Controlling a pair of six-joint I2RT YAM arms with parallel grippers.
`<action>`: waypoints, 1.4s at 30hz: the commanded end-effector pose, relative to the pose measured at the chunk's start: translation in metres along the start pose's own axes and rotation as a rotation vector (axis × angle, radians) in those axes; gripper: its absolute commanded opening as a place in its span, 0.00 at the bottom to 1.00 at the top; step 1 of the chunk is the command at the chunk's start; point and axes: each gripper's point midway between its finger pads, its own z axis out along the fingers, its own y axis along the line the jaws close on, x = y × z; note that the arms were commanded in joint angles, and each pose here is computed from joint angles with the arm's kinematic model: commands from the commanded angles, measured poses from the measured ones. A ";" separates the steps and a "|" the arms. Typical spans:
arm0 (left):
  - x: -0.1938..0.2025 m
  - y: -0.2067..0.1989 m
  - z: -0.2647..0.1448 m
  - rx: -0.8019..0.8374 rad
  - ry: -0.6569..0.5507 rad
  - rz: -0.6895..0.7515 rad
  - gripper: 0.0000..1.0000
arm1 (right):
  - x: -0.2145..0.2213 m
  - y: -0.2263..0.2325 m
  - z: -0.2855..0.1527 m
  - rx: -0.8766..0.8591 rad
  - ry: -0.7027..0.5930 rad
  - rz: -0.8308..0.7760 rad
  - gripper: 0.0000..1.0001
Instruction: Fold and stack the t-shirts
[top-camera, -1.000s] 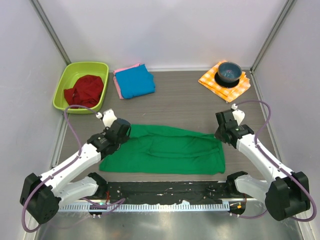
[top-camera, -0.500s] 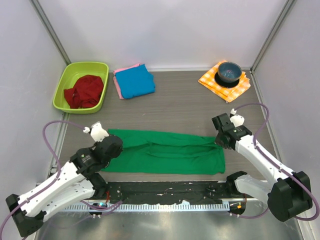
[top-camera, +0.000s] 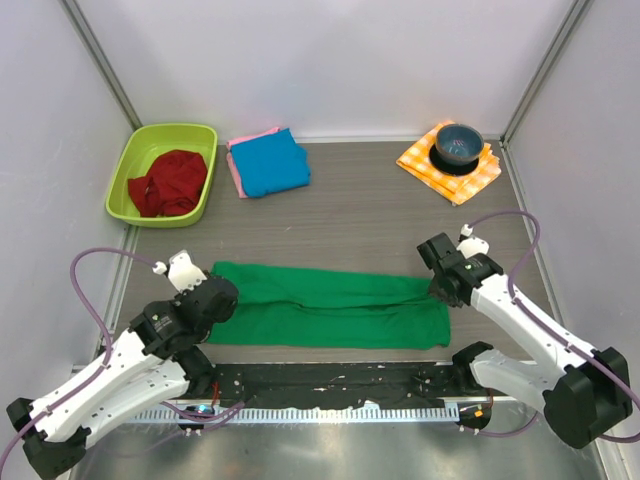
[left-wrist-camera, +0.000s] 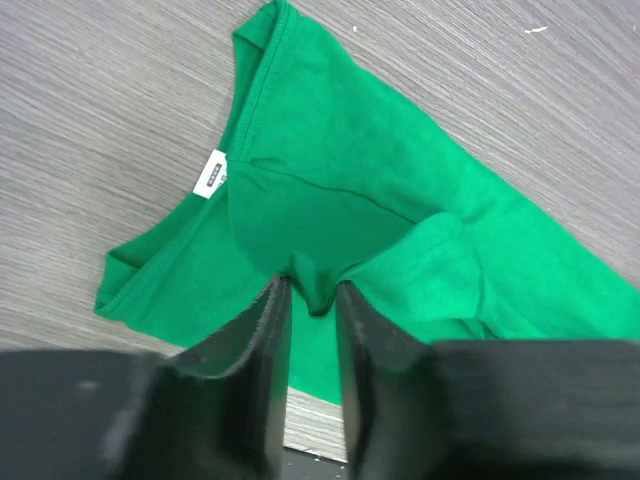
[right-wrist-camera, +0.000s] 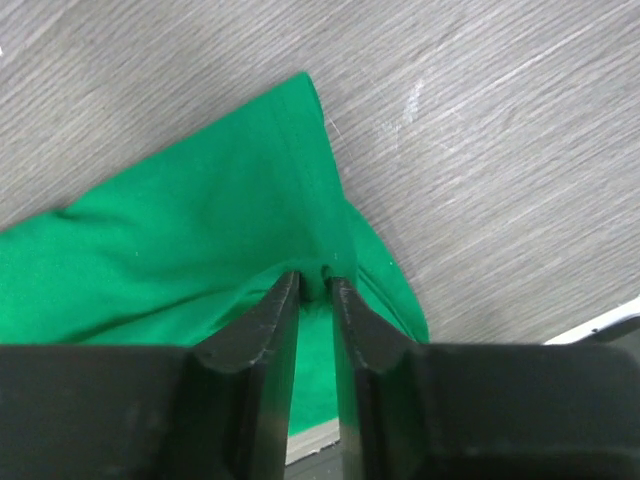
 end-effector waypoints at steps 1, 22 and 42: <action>-0.005 0.000 -0.003 0.007 -0.018 -0.023 0.41 | 0.000 -0.005 -0.012 -0.017 -0.016 0.039 0.32; 0.008 -0.138 0.062 0.107 0.004 0.191 1.00 | -0.006 0.138 0.017 -0.409 0.055 -0.094 0.71; 0.057 -0.091 0.141 -0.071 0.165 0.153 1.00 | 0.023 0.135 0.037 -0.343 0.069 -0.172 0.71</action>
